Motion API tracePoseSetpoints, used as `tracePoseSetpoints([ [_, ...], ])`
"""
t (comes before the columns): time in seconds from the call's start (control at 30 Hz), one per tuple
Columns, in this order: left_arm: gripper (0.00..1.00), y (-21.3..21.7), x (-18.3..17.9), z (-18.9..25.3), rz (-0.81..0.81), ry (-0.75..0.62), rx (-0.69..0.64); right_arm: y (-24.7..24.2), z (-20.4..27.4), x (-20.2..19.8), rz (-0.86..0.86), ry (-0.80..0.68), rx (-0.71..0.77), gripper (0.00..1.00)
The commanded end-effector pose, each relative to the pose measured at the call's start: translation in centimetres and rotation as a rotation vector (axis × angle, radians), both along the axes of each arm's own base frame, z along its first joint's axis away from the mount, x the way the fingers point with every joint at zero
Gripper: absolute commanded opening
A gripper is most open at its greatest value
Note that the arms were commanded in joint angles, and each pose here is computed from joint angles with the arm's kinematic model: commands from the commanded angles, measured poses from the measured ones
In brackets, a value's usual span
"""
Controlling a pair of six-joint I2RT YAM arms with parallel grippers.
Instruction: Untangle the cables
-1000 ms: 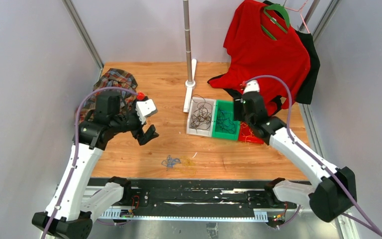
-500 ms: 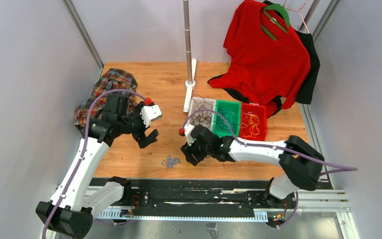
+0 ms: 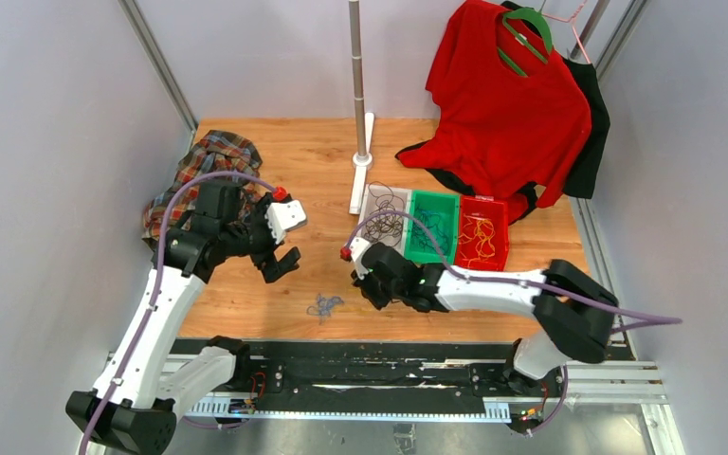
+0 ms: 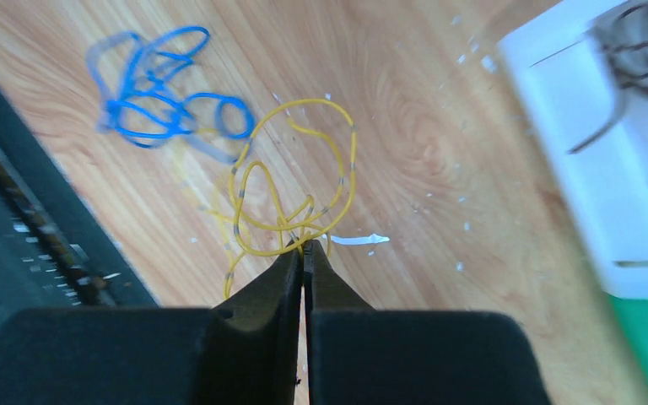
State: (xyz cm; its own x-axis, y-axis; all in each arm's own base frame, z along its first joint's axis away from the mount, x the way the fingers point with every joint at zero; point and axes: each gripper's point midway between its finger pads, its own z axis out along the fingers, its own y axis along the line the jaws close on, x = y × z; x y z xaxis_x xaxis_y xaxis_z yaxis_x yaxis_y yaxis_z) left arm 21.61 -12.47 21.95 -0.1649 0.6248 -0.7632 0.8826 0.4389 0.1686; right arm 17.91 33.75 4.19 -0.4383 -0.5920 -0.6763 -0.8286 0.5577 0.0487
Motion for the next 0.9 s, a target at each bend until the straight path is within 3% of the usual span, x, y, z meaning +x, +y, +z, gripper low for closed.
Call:
tracePoseSetpoints([
  [0.0,0.98,-0.9,-0.7,2.0,-0.039,-0.033,-0.058,0.1,7.0,1.4,-0.003,-0.145,0.136,0.01],
  [0.23,0.95,-2.4,-2.4,3.0,-0.108,0.007,-0.147,0.0,16.3,1.7,0.028,-0.26,0.334,0.01],
  [0.43,0.95,-3.4,-3.5,3.9,-0.155,0.015,-0.21,1.3,21.8,0.5,0.104,-0.277,0.491,0.01],
  [0.87,0.85,-5.6,-7.1,7.0,-0.269,0.096,-0.399,4.5,24.8,-0.5,0.159,-0.214,0.67,0.01],
])
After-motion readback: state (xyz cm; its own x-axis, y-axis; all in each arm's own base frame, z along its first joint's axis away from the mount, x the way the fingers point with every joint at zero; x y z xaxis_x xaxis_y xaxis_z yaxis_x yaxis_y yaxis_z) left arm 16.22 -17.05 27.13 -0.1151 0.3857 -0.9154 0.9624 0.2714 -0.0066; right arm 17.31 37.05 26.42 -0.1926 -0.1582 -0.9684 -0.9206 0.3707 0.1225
